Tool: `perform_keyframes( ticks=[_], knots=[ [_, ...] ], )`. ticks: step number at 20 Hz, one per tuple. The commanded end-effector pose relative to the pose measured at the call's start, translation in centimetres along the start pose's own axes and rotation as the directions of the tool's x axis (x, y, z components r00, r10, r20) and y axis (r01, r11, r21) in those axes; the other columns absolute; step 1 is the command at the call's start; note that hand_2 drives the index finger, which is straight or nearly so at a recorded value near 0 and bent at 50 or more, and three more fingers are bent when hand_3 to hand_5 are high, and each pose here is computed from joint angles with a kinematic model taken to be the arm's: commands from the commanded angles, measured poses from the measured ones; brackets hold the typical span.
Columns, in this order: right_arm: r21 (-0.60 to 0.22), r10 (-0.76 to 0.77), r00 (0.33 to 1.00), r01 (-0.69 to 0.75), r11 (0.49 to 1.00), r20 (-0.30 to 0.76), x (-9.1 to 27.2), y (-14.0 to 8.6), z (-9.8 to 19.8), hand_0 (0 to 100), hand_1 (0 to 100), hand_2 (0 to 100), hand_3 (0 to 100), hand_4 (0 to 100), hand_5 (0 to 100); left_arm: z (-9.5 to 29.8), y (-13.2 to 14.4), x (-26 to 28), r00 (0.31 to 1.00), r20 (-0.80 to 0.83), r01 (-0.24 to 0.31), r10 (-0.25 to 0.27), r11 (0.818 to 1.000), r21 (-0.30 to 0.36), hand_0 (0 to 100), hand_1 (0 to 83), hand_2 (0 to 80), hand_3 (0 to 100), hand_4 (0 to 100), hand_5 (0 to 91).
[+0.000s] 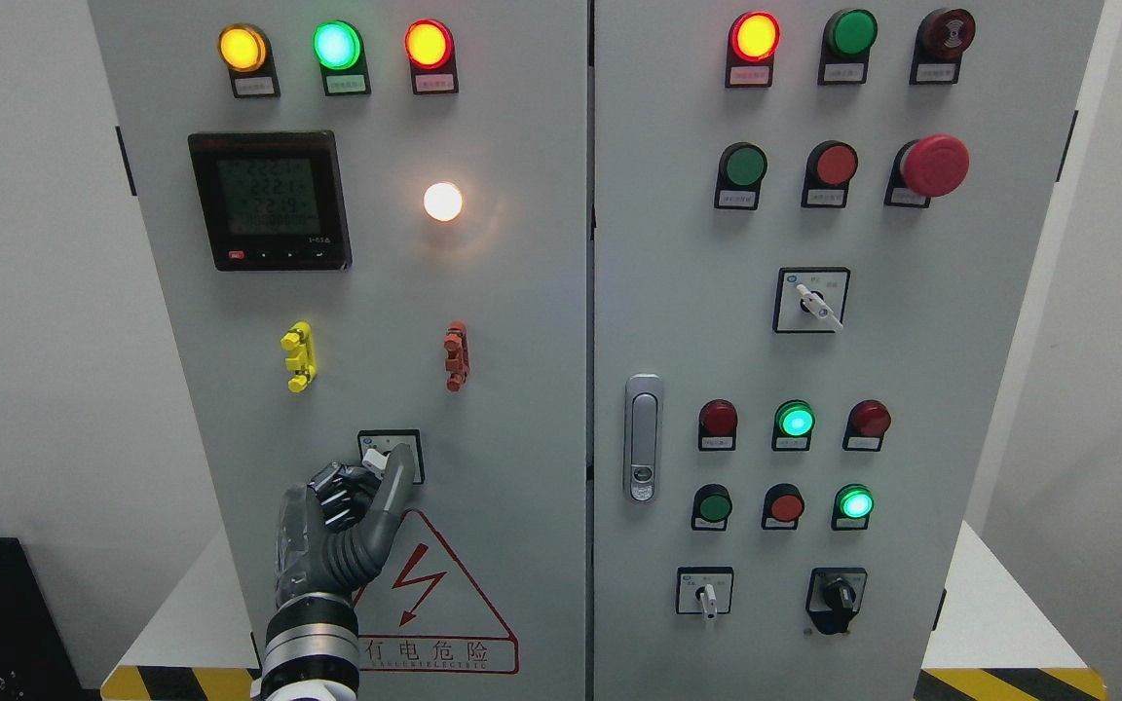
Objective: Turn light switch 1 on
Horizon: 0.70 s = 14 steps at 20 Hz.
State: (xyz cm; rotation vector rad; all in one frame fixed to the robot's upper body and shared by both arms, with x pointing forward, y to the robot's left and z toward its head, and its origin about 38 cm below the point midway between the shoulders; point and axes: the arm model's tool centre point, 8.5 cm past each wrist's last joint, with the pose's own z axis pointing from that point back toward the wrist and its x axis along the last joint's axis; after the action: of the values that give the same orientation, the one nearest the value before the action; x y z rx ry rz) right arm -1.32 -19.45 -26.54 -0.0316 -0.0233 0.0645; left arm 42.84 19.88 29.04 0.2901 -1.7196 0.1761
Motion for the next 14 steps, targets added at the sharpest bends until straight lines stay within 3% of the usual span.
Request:
perform_keyframes(
  ticks=[1, 14],
  knots=[
    [0.001, -0.024, 1.000, 0.024, 1.000, -0.002, 0.0, 0.0, 0.0, 0, 0, 0, 0, 0, 0, 0.1, 0.0, -0.2, 1.000, -0.003, 0.003, -0.003, 1.000, -0.002, 9, 50.8, 66.8, 98, 98, 86.0],
    [0.001, -0.024, 1.000, 0.024, 1.000, -0.002, 0.0, 0.0, 0.0, 0, 0, 0, 0, 0, 0, 1.2, 0.5, -0.4, 1.000, 0.005, 0.002, -0.002, 1.000, -0.005, 9, 50.4, 66.9, 99, 98, 86.0]
  ],
)
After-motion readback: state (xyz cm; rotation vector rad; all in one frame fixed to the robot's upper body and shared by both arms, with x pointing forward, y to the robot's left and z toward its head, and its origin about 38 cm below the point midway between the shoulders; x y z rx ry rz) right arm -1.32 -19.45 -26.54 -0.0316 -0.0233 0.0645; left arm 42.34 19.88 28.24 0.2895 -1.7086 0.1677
